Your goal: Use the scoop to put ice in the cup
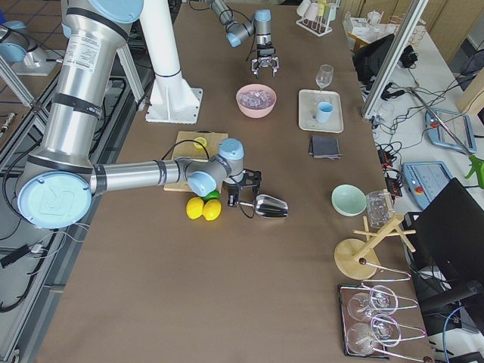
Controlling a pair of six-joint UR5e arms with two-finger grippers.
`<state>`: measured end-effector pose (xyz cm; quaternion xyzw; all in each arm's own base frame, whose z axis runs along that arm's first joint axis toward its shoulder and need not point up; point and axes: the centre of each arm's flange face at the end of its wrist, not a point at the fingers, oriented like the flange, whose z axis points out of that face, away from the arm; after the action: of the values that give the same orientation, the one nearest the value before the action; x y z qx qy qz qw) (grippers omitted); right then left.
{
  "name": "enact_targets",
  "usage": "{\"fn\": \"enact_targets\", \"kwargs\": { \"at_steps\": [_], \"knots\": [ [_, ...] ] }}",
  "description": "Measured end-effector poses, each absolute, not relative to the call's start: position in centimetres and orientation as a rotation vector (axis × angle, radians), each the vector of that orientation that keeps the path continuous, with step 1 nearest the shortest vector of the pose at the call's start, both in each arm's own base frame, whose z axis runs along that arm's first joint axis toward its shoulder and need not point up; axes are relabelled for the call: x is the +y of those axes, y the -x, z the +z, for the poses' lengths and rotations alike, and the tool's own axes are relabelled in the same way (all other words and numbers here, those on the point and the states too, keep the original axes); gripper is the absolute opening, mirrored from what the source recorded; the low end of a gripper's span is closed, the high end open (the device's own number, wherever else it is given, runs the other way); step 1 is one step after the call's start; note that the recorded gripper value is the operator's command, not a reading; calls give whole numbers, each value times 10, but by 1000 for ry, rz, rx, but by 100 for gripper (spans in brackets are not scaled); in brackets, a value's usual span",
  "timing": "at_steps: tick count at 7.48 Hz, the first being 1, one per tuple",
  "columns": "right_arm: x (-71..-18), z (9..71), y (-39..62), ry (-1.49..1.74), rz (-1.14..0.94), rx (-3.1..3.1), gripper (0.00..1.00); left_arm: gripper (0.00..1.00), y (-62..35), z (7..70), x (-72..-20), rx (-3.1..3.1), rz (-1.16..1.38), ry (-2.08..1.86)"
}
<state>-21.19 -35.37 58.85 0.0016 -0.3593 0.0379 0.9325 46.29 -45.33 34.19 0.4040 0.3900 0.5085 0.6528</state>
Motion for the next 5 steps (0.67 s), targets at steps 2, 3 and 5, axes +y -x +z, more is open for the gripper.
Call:
{"fn": "enact_targets", "kwargs": {
  "at_steps": [2,3,5],
  "knots": [
    [-358,583,206,-52,-44,-718,0,98,-489,327,-437,945,1080,-894],
    [-366,580,190,-95,-101,-704,0,98,-494,326,-435,952,1061,-887],
    [-389,554,152,-168,-164,-682,0,98,-502,325,-436,952,1043,-898]
  ]
}}
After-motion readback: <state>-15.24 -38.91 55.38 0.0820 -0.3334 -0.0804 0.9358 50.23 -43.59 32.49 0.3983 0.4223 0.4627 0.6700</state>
